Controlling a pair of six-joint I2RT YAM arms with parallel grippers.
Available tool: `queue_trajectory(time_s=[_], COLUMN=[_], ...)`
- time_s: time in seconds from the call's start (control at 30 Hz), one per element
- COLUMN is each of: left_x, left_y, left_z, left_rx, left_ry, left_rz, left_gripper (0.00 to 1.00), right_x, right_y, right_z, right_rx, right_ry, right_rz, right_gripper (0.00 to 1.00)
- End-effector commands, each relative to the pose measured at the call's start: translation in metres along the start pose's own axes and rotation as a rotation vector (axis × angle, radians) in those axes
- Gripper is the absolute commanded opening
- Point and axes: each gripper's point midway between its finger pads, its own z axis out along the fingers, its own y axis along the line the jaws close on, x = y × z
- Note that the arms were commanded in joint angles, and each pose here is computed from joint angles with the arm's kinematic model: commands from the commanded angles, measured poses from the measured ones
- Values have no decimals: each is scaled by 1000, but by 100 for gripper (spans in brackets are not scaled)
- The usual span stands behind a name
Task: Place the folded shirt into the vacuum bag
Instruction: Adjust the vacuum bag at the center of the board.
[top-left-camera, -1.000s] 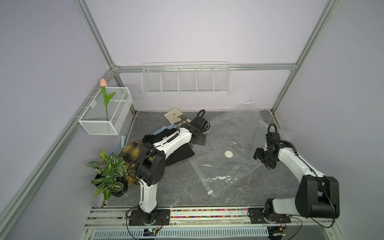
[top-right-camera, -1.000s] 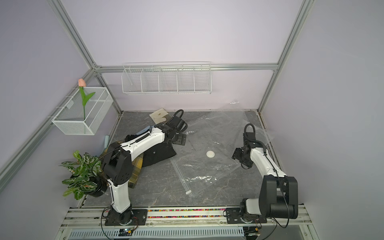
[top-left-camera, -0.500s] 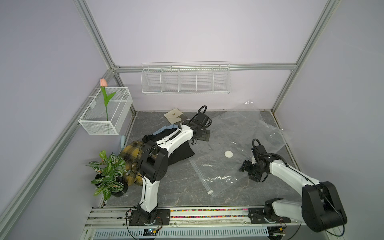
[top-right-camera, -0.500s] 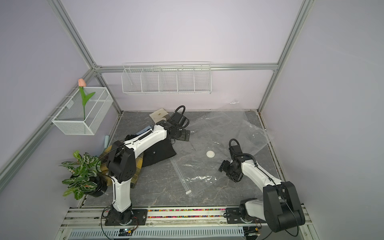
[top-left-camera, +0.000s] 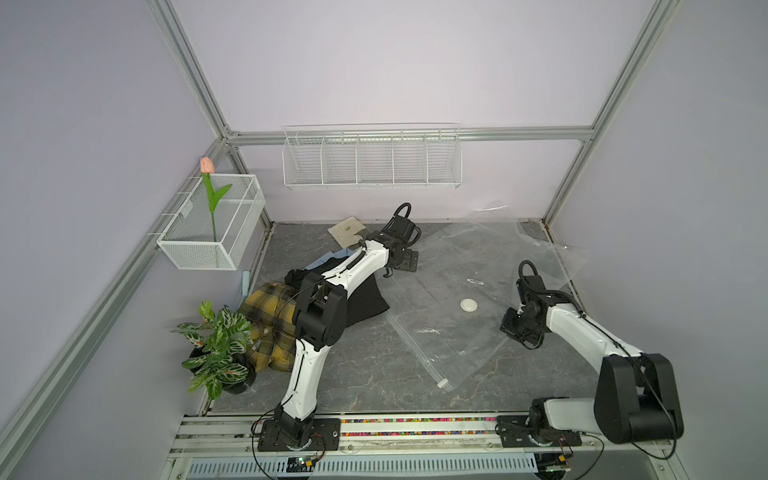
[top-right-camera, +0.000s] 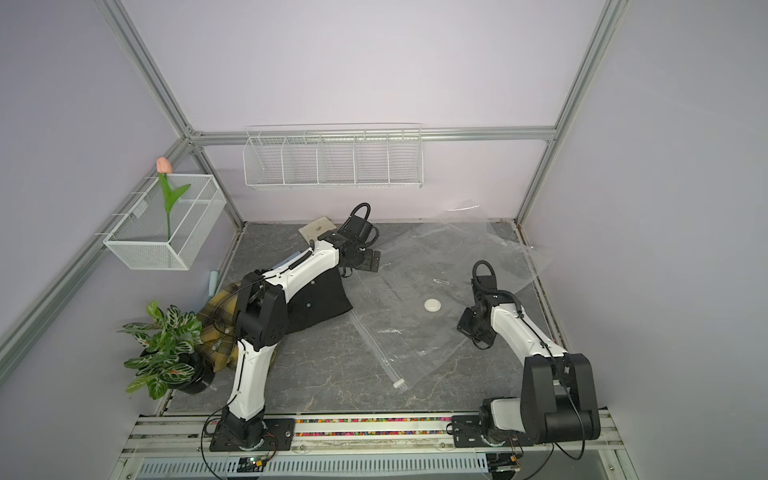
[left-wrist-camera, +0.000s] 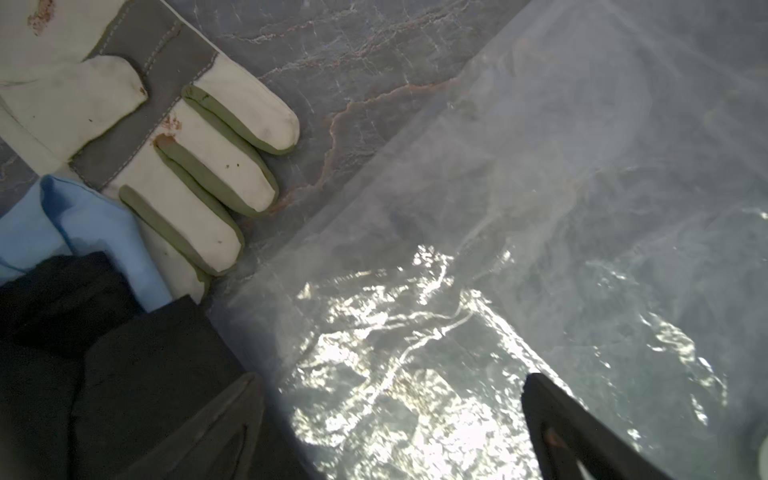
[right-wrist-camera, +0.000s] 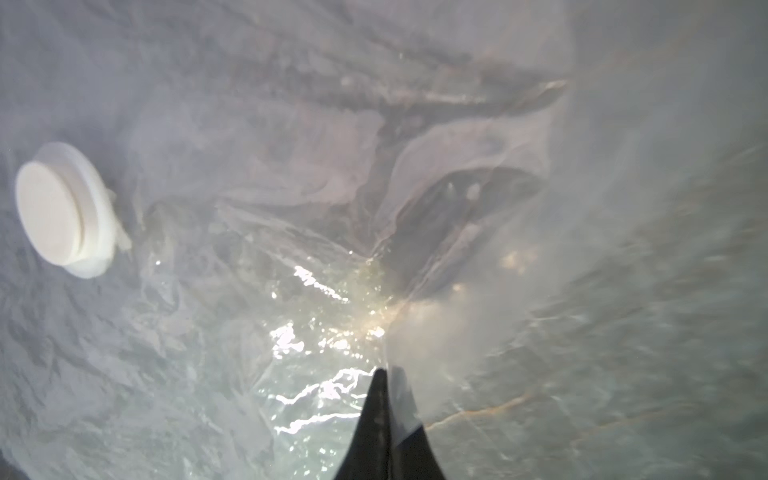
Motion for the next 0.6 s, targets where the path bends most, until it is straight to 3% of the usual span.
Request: queue_trajectory(time_s=[0.0, 0.37, 0.57], left_x=[-6, 35, 69], left_y=[-4, -32, -64], left_z=[12, 64, 68], left_rx=[13, 132, 202], left_ry=[15, 168, 233], left_rz=[39, -44, -57], left_gripper=[100, 100, 100], right_x=[-9, -49, -72], right_y=[-32, -29, -17], right_z=[-15, -16, -11], right_rx=[166, 260, 235], right_ry=[-46, -94, -114], right_rz=[-77, -202, -201], right_gripper=[7, 8, 8])
